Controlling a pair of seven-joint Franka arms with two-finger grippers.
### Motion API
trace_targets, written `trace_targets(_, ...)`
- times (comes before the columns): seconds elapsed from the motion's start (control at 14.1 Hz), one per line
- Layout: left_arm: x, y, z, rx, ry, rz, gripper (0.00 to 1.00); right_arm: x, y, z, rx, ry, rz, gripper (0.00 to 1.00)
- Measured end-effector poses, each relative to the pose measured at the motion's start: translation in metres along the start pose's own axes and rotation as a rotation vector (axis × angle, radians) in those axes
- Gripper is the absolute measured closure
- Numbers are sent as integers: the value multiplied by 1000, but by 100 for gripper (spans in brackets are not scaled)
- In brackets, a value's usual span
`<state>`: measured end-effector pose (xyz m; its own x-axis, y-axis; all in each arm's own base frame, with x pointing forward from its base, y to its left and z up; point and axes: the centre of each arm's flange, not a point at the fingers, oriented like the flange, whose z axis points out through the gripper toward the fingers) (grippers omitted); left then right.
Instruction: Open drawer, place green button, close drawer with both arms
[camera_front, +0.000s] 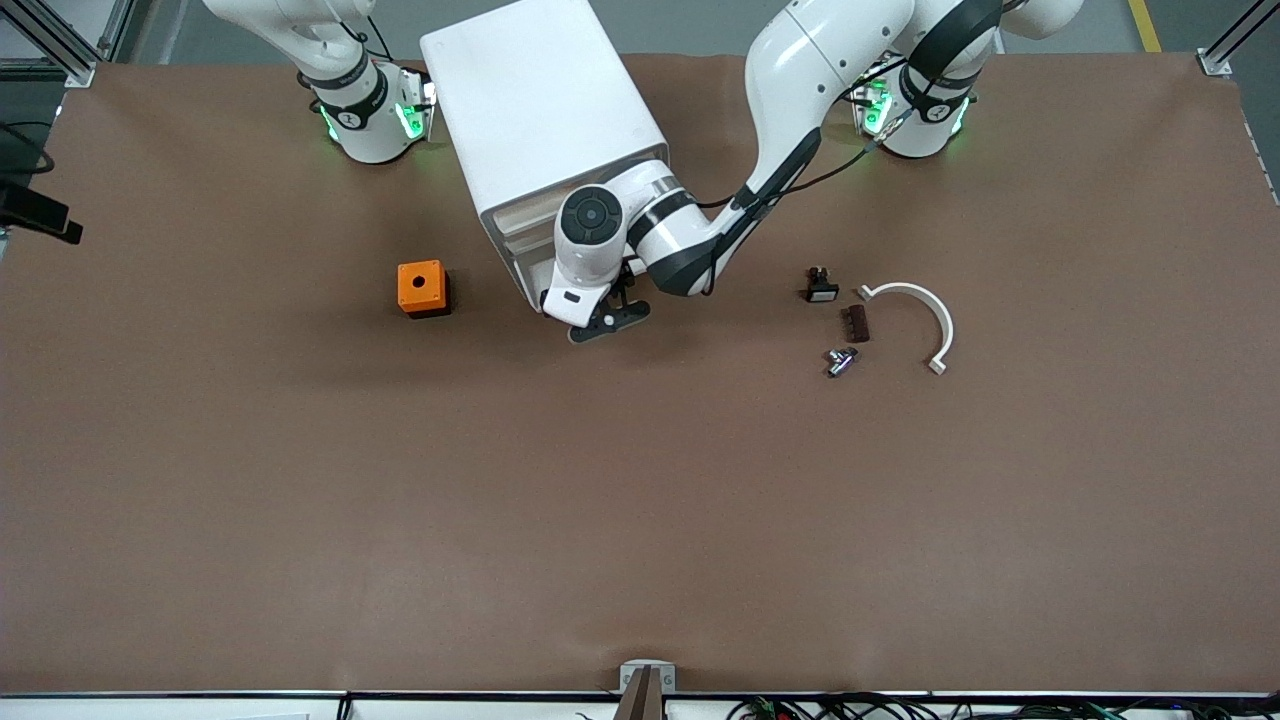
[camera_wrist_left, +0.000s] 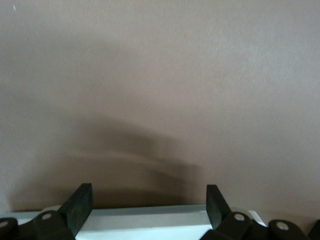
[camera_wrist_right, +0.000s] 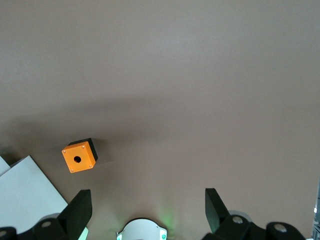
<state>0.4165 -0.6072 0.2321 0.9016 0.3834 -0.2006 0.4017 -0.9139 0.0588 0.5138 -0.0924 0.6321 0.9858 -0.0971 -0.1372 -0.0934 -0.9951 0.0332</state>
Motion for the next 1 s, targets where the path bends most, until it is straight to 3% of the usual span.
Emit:
trace_targets(0.36,-20,1,6,1,-62,-28,0,-39,-1,14,37,57,-15,0)
trace_targets(1.0,-29,2,7,-17,-197,-127,0,-39,-19,16,59,65,-47,0)
